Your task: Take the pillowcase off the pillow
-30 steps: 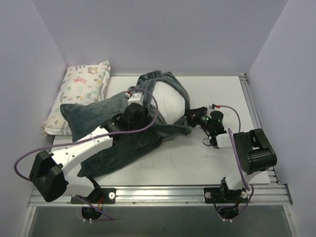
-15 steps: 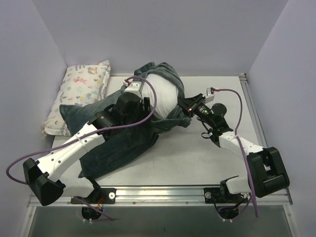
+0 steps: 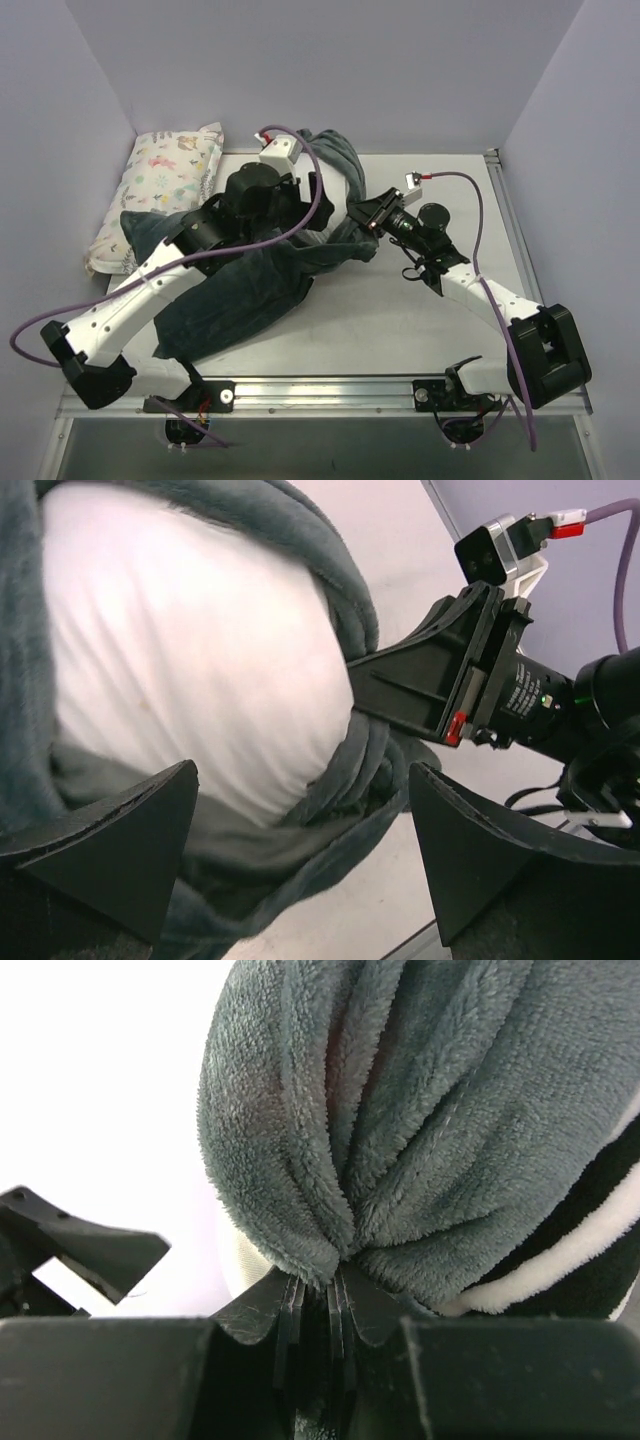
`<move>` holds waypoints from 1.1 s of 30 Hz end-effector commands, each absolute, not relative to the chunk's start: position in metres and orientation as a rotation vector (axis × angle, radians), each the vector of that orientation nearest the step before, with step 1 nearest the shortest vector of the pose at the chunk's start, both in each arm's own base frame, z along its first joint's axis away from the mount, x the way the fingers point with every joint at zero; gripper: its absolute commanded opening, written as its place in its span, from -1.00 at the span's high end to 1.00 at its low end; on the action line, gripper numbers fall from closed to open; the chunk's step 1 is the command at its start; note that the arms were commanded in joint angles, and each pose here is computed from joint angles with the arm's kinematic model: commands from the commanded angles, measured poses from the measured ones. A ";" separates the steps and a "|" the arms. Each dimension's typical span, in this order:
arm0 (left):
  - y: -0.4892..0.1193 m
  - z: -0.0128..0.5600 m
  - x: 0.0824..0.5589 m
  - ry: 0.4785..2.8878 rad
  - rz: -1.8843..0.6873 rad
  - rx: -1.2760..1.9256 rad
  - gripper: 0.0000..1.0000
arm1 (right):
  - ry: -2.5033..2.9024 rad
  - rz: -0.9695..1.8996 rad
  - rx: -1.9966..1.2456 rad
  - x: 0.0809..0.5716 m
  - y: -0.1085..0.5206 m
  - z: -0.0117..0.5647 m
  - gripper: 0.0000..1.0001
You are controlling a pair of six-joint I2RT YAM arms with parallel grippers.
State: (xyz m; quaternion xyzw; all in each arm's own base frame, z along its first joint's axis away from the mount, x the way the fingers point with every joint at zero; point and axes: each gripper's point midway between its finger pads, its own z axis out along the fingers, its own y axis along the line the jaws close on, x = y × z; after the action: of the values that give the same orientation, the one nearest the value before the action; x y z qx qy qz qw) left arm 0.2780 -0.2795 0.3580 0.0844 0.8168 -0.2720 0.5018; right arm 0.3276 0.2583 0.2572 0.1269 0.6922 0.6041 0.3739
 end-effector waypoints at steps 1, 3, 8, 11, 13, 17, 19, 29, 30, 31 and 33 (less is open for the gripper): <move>-0.300 0.350 0.296 1.986 -0.598 0.252 -0.89 | 1.688 1.653 0.090 0.297 0.286 0.308 1.00; -0.305 0.347 0.304 1.989 -0.577 0.244 -0.92 | 1.703 1.641 0.077 0.295 0.290 0.307 1.00; -0.319 0.330 0.321 2.023 -0.526 0.238 -0.95 | 1.718 1.632 0.052 0.292 0.299 0.307 1.00; -0.308 0.319 0.332 2.038 -0.431 0.161 -0.94 | 1.724 1.626 0.048 0.291 0.300 0.306 1.00; -0.299 0.312 0.337 2.043 -0.390 0.099 -0.87 | 1.732 1.617 0.042 0.290 0.300 0.305 1.00; -0.294 0.306 0.347 2.043 -0.359 0.066 -0.49 | 1.744 1.593 0.020 0.285 0.301 0.303 1.00; -0.299 0.298 0.350 2.059 -0.352 0.086 -0.41 | 1.756 1.582 0.011 0.284 0.302 0.301 1.00; -0.313 0.278 0.363 2.099 -0.328 0.107 -0.65 | 1.771 1.540 -0.015 0.279 0.298 0.302 1.00; -0.313 0.273 0.366 2.110 -0.316 0.108 -0.51 | 1.777 1.538 -0.015 0.279 0.298 0.301 1.00; -0.314 0.270 0.367 2.118 -0.318 0.112 -0.12 | 1.781 1.529 -0.022 0.279 0.298 0.302 1.00; -0.316 0.265 0.372 2.134 -0.319 0.115 0.47 | 1.788 1.516 -0.034 0.277 0.298 0.302 1.00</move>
State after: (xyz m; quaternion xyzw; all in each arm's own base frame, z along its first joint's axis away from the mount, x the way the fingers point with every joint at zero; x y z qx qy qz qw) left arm 0.3542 -0.3208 0.2613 0.0568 0.8728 -0.1404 0.4640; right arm 0.3156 0.2692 0.2363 0.0900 0.7531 0.5268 0.3837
